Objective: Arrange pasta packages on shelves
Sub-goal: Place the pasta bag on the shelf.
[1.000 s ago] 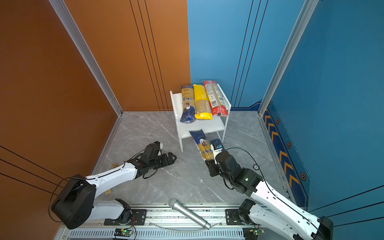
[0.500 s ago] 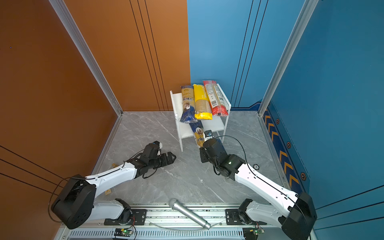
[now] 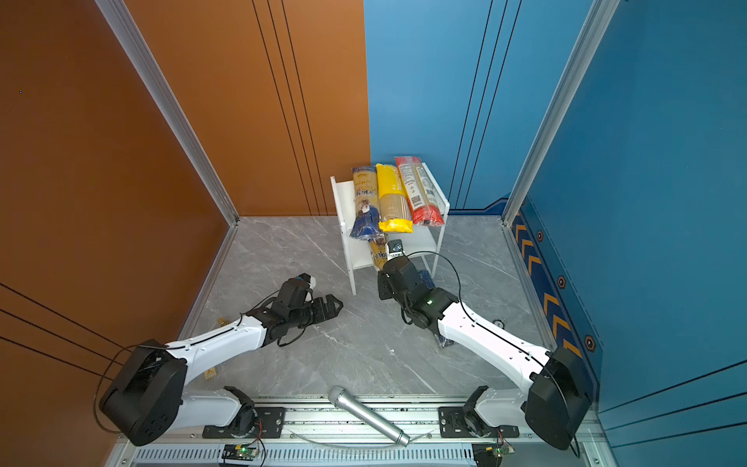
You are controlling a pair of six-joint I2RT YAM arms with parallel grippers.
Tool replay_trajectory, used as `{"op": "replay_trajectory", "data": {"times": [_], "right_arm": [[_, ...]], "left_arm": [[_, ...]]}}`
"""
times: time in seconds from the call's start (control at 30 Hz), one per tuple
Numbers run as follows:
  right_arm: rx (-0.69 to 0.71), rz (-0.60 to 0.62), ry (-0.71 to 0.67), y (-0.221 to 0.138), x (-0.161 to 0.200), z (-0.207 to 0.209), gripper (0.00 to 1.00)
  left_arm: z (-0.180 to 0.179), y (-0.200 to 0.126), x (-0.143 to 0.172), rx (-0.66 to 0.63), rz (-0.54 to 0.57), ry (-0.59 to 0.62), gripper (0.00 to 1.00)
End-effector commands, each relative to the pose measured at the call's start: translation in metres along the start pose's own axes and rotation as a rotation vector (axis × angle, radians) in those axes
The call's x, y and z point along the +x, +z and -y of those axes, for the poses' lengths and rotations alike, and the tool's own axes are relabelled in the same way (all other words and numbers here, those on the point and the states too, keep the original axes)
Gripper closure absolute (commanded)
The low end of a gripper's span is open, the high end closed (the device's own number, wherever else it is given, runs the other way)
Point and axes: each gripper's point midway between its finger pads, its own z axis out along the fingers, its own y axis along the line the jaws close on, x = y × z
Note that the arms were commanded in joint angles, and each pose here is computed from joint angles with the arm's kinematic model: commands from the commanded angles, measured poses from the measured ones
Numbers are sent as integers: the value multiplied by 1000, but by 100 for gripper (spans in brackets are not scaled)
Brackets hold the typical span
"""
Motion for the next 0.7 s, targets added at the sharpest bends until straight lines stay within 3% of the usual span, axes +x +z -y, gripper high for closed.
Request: {"op": "replay_trajectory", "data": {"times": [0.0,0.67], "right_arm": [[-27,278,88,-18,-83,-8,100],[-52,310,131,11,-85,-13,100]], "left_arm": [[-1,-2,2,17,-2,5,2],[-5,-8,-2,11,11,-1,2]]}}
